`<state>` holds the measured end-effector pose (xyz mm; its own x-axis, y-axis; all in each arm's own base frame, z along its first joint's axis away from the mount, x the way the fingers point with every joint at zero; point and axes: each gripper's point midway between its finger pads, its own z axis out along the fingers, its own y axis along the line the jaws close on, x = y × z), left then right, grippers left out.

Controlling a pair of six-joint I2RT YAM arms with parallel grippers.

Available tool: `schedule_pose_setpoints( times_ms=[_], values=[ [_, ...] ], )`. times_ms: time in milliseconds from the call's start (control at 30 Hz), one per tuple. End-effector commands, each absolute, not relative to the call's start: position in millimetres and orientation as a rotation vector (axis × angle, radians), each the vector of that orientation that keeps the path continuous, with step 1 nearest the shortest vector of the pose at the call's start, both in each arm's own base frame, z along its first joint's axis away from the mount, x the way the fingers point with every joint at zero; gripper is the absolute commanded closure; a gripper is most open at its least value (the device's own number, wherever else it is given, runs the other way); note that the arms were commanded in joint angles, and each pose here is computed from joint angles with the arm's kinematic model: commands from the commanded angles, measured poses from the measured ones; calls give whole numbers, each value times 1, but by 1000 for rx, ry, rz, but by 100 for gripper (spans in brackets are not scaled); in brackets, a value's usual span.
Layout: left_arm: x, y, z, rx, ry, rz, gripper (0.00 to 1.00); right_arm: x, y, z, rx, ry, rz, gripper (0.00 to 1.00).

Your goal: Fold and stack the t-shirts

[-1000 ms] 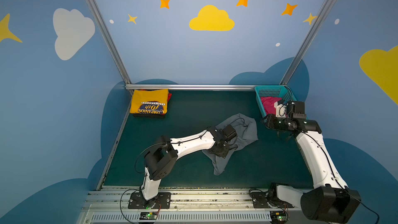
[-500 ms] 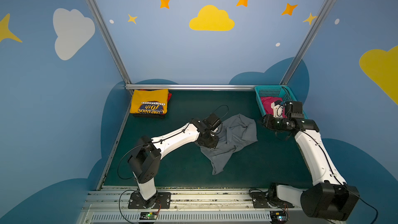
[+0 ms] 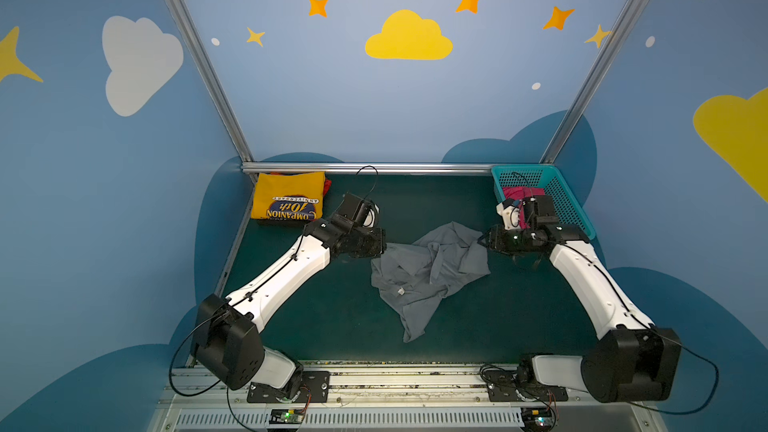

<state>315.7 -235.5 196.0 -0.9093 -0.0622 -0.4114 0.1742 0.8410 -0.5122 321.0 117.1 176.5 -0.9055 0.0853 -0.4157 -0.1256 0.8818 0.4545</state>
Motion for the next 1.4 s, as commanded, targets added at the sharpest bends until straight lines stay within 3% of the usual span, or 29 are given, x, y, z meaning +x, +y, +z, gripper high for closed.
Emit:
schedule_pose_setpoints(
  times_ms=[0, 267, 600, 800, 1000, 1067, 1333, 1367],
  values=[
    [316, -227, 187, 41, 2640, -771, 95, 317, 145, 160, -126, 2679, 685, 59],
    [328, -213, 173, -55, 2658, -778, 95, 283, 197, 111, -340, 2853, 590, 59],
    [335, -206, 165, -103, 2662, -777, 95, 260, 237, 85, -585, 2828, 149, 43],
    [333, -203, 164, -110, 2658, -783, 95, 264, 233, 69, -632, 2807, -245, 42],
    [332, -198, 165, -118, 2649, -776, 95, 267, 231, 68, -662, 2747, -450, 42],
    [331, -197, 167, -118, 2645, -776, 95, 267, 231, 68, -658, 2744, -458, 48],
    [330, -195, 166, -123, 2646, -773, 95, 264, 228, 78, -644, 2735, -435, 99],
    [330, -194, 166, -125, 2644, -770, 95, 264, 227, 81, -644, 2730, -431, 100]
  ],
)
